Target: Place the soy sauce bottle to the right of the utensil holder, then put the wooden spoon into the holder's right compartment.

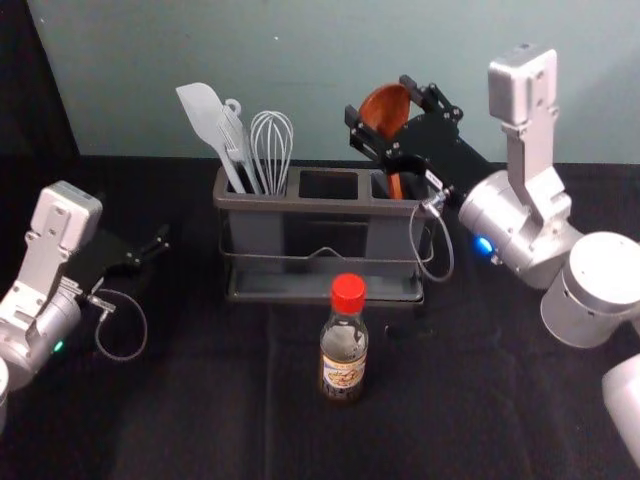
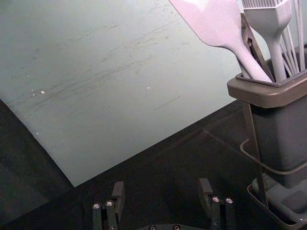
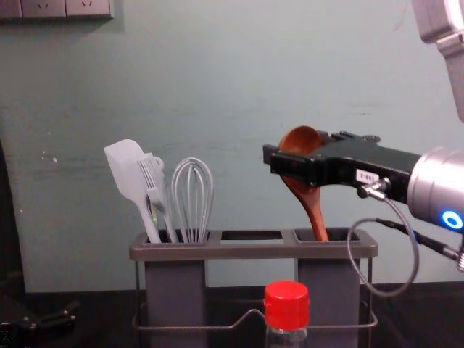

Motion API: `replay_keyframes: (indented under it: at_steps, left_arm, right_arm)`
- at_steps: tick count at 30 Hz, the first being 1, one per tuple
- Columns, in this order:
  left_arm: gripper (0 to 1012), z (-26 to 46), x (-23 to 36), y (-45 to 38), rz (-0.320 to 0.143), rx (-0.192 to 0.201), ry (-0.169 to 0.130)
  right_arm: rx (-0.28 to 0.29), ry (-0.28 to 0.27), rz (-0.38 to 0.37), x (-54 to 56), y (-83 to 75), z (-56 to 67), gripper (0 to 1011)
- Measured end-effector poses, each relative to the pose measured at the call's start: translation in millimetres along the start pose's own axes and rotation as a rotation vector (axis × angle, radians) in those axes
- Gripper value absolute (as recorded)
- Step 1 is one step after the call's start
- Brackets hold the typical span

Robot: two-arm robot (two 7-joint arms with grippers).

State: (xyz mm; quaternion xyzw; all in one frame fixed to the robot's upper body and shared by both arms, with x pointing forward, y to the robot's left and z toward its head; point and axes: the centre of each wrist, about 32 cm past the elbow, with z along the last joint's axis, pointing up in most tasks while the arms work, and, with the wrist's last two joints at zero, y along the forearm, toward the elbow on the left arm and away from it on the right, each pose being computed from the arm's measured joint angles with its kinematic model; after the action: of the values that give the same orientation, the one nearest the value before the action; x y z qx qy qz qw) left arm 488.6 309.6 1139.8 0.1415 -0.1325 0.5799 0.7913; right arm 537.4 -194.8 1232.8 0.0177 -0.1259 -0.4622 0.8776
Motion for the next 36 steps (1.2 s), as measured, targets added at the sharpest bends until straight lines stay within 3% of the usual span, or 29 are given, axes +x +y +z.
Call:
replay_keyframes:
  at_steps: [9,27,36]
  left_arm:
    - [1005,0.0,0.0,0.0,0.000,0.000,0.000]
    - [1005,0.0,0.0,0.0,0.000,0.000,0.000]
    - [1005,0.0,0.0,0.0,0.000,0.000,0.000]
  right_arm:
    - [-0.029,0.024,0.001,-1.4,-10.8,-10.9,828]
    - [-0.031,0.029,0.003,-1.7,-13.3,-12.1,829]
    - [-0.031,0.029,0.003,-1.9,-12.9,-12.1,1002]
